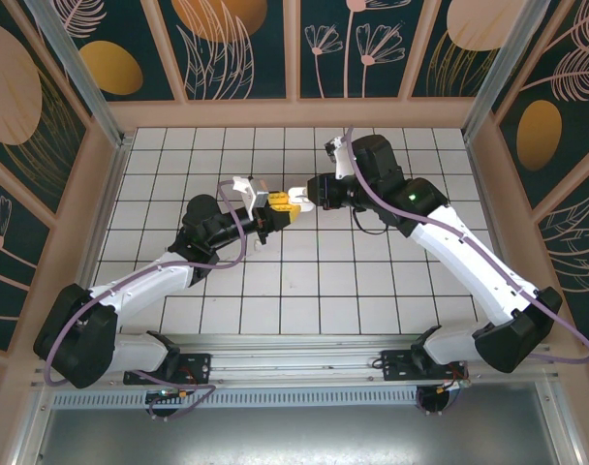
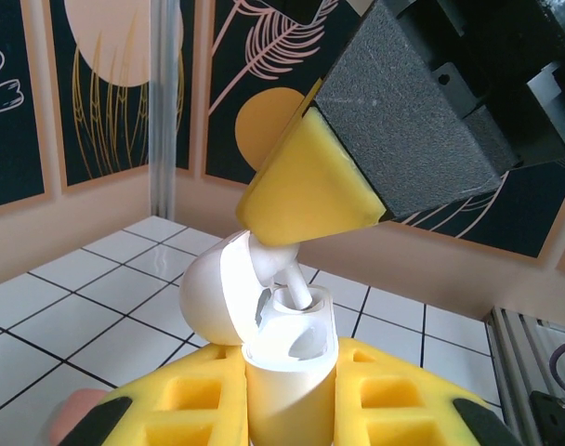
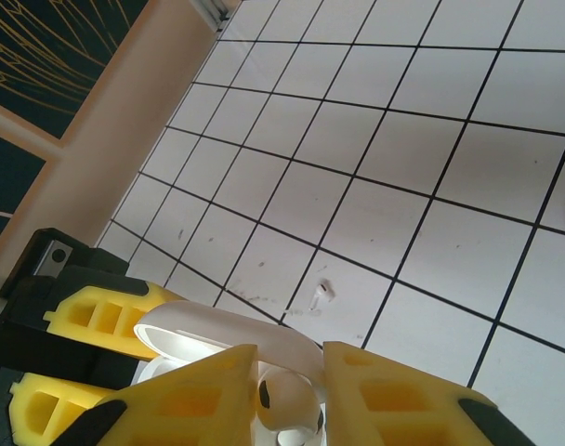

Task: Insert the wireless bluetooth earbuds into the charging case

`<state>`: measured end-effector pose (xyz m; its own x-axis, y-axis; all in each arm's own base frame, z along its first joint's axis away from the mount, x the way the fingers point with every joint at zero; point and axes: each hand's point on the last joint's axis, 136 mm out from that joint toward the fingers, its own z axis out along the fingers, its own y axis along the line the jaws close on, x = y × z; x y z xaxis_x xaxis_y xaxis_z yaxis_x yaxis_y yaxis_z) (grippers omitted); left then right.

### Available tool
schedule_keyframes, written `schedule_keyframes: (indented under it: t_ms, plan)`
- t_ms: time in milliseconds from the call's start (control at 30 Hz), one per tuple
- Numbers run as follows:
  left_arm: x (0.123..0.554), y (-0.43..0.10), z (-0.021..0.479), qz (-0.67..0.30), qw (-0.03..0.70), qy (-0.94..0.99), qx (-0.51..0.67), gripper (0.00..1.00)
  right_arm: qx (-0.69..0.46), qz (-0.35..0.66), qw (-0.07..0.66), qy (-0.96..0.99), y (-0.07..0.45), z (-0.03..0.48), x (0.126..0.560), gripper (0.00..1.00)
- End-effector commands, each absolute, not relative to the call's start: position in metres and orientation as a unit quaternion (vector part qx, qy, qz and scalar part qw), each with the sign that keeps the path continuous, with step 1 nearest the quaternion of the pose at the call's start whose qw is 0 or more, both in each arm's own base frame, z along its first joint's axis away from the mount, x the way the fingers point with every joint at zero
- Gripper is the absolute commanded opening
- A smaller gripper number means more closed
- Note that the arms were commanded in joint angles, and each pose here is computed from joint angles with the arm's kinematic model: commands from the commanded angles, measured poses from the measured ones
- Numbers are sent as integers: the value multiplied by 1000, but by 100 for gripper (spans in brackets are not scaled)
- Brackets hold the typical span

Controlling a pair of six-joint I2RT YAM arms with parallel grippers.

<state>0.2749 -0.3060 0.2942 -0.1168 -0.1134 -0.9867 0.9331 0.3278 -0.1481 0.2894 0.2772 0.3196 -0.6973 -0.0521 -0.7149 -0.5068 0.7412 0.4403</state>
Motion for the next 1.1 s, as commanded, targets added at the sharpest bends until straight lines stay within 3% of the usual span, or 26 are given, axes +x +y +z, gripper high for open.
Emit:
schedule_keyframes:
  t_ms: [0,767,1067]
  plan:
    - [269,-308,312,-464,581,559,366,0,-175,330,360,855,278,333,282,22]
    - [260,-313,321,-484,568,543,385,0,-245,337,360,835,280,321,264,22]
    - [261,-311,312,-472,568,553,384,0,-203,342,431,810,263,367,267,28]
